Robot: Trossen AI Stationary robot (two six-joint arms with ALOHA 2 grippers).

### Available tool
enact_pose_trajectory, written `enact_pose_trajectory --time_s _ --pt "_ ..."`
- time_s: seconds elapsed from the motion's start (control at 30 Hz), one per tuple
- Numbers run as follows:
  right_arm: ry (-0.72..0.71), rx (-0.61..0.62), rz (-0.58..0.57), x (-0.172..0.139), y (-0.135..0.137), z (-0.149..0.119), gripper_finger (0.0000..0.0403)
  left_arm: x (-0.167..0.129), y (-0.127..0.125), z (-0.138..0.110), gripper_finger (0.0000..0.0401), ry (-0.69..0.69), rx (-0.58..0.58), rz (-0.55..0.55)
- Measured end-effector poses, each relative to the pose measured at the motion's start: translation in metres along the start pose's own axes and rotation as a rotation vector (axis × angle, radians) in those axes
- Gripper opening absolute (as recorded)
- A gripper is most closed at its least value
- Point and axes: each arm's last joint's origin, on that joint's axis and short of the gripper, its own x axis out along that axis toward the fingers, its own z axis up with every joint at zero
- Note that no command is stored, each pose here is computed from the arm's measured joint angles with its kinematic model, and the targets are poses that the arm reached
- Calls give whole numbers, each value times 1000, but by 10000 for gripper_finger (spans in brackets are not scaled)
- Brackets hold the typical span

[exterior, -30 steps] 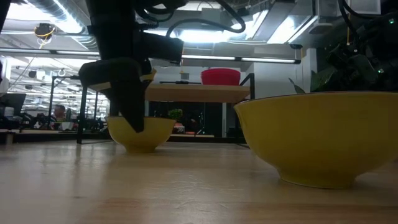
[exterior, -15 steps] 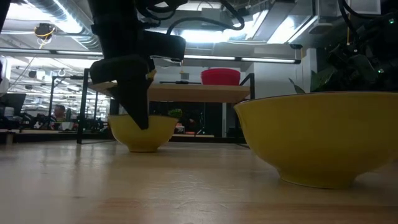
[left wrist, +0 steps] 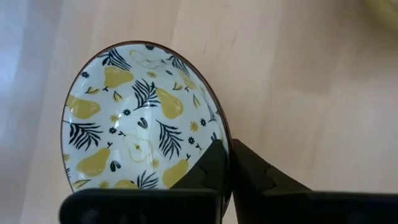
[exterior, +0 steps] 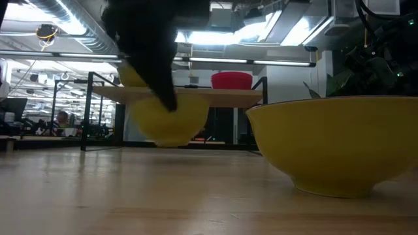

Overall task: Pick & Place Mini bowls
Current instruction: Stack the top yellow patterned bowl on the yellow patterned bowl on the shelf

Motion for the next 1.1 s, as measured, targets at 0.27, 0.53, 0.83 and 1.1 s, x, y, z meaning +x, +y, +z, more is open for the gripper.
enact_pose_trajectory --time_s 0.27,0.53,0.83,1.1 --pt "0 0 0 0 0 0 14 -25 -10 4 4 -17 38 35" --pt "0 0 1 0 0 0 14 -39 -19 0 4 -38 -10 66" --pt "0 0 1 0 0 0 14 -55 -29 4 4 -114 -56 65" --pt "0 0 0 0 0 0 14 -77 -38 12 3 -207 -30 65"
